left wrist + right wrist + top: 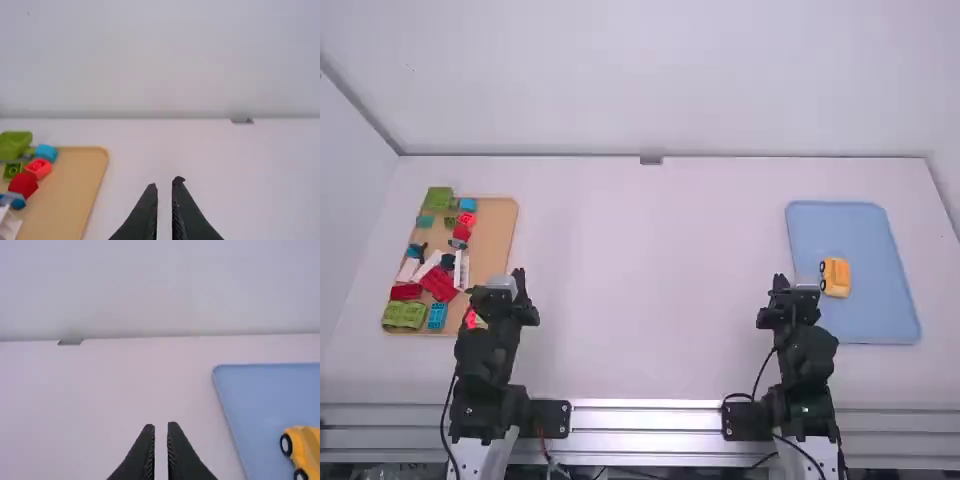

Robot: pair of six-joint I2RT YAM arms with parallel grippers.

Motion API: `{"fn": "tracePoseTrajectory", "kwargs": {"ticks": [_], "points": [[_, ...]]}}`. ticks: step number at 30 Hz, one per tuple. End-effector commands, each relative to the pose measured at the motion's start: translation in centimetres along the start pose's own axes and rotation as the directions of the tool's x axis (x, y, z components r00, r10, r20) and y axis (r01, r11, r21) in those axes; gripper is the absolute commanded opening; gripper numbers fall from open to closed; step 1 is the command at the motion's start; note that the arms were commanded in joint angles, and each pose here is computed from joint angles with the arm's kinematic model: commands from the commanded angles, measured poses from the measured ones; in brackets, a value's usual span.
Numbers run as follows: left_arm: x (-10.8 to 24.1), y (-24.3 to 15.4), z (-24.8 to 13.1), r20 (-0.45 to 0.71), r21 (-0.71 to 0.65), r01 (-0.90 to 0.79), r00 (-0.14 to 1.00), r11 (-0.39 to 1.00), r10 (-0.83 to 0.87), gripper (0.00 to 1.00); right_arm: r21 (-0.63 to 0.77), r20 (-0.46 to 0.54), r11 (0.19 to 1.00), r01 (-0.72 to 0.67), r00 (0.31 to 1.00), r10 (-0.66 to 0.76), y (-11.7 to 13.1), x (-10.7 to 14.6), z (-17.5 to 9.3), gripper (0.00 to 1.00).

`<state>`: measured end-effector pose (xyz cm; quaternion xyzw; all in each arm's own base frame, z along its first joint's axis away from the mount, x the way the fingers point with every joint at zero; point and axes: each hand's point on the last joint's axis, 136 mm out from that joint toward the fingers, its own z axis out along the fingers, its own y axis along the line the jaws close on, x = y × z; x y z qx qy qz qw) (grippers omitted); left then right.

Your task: Assemble lego blocks to make yellow taxi

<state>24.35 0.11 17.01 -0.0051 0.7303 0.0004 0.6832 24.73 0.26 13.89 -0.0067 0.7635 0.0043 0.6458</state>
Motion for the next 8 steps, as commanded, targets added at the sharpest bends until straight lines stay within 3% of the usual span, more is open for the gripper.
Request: {"fn": "tracePoseTrajectory", "kwargs": {"ticks": [1,8], "points": [[1.1,-0.1,0.2,-0.016,0.008,-0.007,1.0,1.0,0.007,0.05,-0.001,0.019,1.0,-0.004,1.0,0.004,0.0,0.1,0.0,0.04],[2.2,-0.1,0.4,-0.038,0.008,-0.007,0.999,1.0,0.007,0.0,-0.001,0.062,1.0,-0.004,0.998,0.004,0.0,-0.8,-0.3,0.0]]}}
